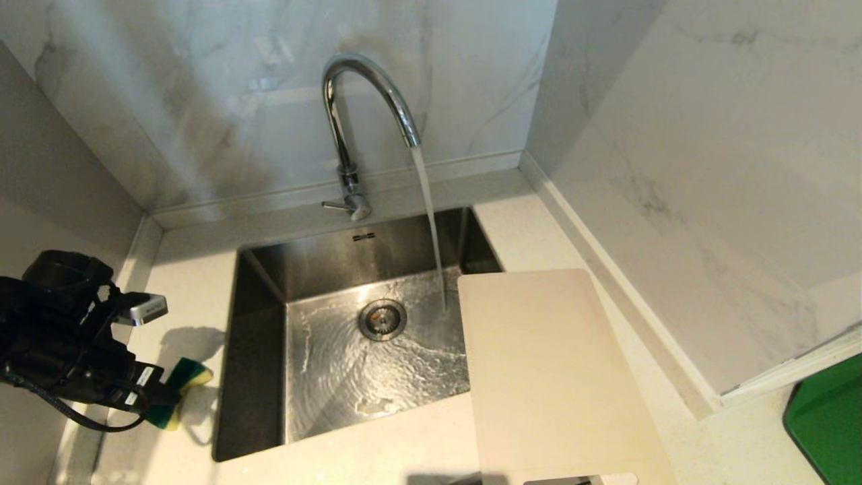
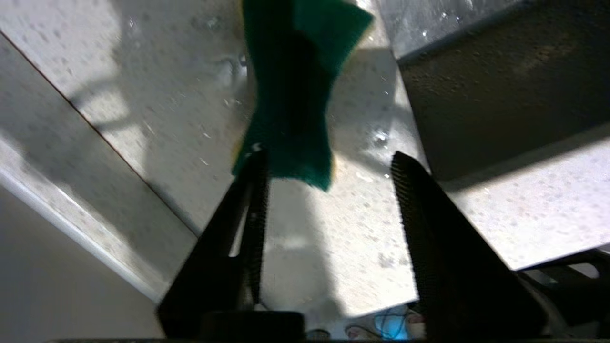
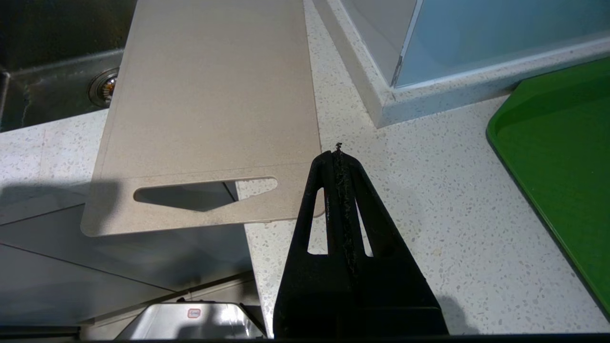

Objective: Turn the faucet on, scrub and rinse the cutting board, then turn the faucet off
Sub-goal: Pick up the cleaning cloth

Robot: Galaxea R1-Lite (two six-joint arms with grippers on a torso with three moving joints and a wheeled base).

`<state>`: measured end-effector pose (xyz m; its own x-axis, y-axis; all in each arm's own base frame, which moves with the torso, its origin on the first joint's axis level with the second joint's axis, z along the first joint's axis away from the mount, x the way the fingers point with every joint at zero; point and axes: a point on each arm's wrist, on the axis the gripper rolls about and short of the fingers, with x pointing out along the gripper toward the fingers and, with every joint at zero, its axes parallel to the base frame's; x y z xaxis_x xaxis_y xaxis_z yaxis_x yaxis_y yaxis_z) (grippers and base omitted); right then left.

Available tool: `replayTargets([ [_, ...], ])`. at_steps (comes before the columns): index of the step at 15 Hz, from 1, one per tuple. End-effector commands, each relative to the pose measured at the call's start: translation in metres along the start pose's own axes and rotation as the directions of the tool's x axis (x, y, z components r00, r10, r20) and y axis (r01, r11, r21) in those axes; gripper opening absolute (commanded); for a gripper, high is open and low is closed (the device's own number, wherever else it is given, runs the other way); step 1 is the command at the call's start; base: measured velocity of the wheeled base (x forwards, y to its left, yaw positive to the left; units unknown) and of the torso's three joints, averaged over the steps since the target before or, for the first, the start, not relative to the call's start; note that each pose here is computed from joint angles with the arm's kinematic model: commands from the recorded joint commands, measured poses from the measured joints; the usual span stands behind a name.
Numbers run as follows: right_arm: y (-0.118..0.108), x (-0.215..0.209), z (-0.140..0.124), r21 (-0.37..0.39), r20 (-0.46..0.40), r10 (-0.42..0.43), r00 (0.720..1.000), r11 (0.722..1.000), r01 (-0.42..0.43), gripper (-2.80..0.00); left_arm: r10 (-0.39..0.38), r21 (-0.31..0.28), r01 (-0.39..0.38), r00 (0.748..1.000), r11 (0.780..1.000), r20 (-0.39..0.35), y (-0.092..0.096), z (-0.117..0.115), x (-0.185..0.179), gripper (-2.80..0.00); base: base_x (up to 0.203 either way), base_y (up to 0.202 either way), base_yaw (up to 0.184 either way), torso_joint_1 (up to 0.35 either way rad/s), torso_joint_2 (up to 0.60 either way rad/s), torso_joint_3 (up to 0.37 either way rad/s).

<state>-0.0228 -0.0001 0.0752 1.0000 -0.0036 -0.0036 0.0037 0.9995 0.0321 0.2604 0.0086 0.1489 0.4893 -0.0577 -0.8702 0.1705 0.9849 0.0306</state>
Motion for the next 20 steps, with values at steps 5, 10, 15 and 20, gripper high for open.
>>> replayTargets([
  [5,0.0,0.0,0.0,0.0,0.0,0.001,1.0,1.0,-0.001,-2.8,0.003,0.034,-0.003,1.0,0.999,-0.007,0.019,0.007,0.018,0.0,0.0,0.0,0.0,0.0,0.0,0.0],
  [10,0.0,0.0,0.0,0.0,0.0,0.001,1.0,1.0,-0.001,-2.8,0.009,0.018,-0.009,1.0,1.0,-0.027,0.028,0.011,0.029,0.0,0.0,0.0,0.0,0.0,0.0,0.0],
  [15,0.0,0.0,0.0,0.0,0.0,0.0,1.0,1.0,0.0,-2.8,-0.042,0.009,0.043,0.998,0.999,-0.056,0.03,0.011,0.045,0.0,0.0,0.0,0.0,0.0,0.0,0.0],
  [20,0.0,0.0,0.0,0.0,0.0,0.001,1.0,1.0,-0.001,-2.8,-0.041,0.003,0.041,0.997,0.999,-0.06,0.033,0.013,0.05,-0.84,0.0,0.0,0.0,0.0,0.0,0.0],
])
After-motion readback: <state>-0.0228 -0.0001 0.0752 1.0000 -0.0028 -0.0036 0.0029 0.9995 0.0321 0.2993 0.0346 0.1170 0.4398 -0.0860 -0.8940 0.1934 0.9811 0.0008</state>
